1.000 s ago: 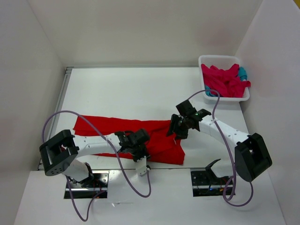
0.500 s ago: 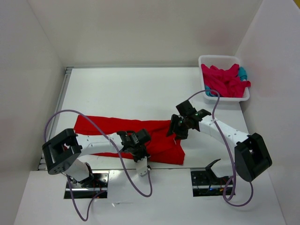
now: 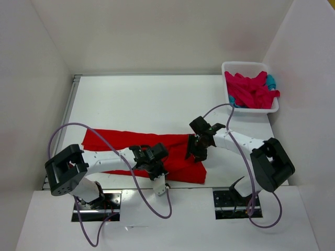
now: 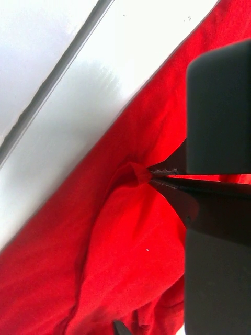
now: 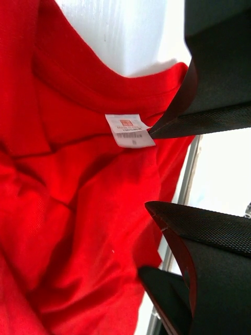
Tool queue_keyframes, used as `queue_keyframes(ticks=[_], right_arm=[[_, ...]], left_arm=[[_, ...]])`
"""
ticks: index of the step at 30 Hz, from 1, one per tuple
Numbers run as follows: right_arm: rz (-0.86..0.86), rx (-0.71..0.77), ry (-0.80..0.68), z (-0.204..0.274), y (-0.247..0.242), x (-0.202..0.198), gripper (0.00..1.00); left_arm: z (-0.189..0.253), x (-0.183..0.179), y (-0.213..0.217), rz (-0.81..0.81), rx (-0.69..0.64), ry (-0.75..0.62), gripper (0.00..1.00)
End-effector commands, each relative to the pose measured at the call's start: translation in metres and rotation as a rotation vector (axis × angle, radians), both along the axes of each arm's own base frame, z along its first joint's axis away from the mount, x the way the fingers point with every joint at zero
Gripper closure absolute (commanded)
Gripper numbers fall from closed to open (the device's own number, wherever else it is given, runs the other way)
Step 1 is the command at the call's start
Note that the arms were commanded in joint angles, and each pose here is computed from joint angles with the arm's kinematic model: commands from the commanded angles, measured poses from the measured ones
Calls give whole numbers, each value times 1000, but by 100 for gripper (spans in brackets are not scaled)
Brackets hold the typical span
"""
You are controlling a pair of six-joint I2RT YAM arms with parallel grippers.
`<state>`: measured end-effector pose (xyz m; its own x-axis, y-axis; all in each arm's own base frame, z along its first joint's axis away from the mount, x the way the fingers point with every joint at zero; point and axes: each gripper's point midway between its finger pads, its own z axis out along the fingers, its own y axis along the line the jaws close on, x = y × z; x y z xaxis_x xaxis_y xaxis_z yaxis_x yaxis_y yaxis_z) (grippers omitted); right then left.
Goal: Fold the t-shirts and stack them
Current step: Fold the other side of the tshirt into a rectangle
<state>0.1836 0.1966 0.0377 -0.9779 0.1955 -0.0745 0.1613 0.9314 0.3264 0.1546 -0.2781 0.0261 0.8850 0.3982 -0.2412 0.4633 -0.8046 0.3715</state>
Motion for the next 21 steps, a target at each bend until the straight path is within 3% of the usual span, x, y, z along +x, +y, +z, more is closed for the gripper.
queue_keyframes(ticks=[1,14,21], right_arm=[[12,-1,-10,-5,6,3,45],[52,11,36,-19,17,-10,46],[41,2,38,-25,16,-9,55]], left_arm=[[15,-8,-7,4,-46,35,95],[14,-8,-6,13,-55,35,95],[15,-7,-8,13,-63,31,95]])
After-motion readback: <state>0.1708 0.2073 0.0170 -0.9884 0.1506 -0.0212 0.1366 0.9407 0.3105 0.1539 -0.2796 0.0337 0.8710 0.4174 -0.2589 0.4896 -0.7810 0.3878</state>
